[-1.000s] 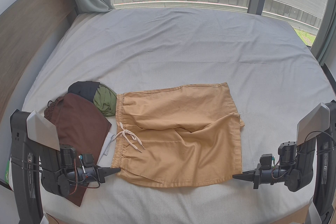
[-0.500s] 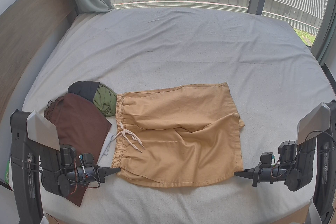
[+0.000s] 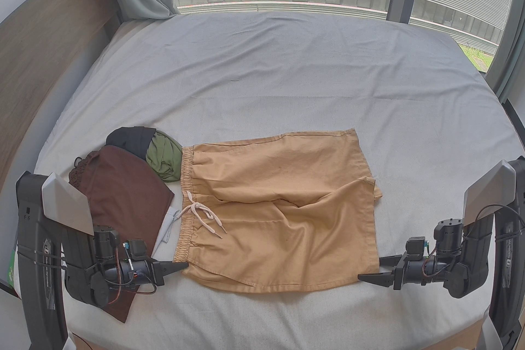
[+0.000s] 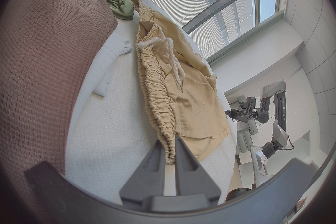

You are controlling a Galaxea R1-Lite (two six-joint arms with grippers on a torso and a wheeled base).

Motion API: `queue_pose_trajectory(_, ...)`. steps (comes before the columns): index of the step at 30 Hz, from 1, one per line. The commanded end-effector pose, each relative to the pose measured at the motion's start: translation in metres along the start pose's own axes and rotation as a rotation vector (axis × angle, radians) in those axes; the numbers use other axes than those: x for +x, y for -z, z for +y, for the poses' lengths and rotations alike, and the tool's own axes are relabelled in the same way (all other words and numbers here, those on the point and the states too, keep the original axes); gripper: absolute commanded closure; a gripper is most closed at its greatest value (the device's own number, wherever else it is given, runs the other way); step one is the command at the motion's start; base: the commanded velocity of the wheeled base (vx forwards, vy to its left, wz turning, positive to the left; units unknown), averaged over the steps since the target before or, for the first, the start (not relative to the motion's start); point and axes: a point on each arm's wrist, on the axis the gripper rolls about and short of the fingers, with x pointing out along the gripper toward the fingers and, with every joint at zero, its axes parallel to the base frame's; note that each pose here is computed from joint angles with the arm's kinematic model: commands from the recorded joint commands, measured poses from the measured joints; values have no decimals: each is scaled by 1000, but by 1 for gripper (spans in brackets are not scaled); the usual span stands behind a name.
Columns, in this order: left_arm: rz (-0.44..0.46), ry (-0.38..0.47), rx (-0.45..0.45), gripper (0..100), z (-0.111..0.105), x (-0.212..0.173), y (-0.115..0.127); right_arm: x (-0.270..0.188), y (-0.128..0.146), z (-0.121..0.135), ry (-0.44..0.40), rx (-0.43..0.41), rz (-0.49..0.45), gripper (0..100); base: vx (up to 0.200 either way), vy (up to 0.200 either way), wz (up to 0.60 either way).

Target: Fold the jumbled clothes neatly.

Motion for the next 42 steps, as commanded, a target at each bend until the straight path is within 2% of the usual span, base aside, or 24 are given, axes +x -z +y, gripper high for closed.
queue_pose_trajectory(1, 1, 0, -1, 100, 0, 0, 0, 1, 1, -1, 2, 5, 3, 0, 0, 0, 0)
queue_pose_trajectory(2, 1, 0, -1, 100, 0, 0, 0, 1, 1, -1, 2, 5, 3, 100, 0, 0, 0)
queue_pose_trajectory(21, 12, 6, -16, 100, -2, -3, 3, -4, 4, 3, 20, 20, 15, 100, 0, 0, 0)
queue_pose_trajectory(30, 30, 15, 14, 100, -5, -12, 10, -17, 16, 17, 32, 56, 69, 100, 0, 0, 0)
queue_pose_trajectory(42, 22, 22, 17, 100, -3, -17, 9, -30, 32, 34, 23, 61, 143, 100, 0, 0, 0)
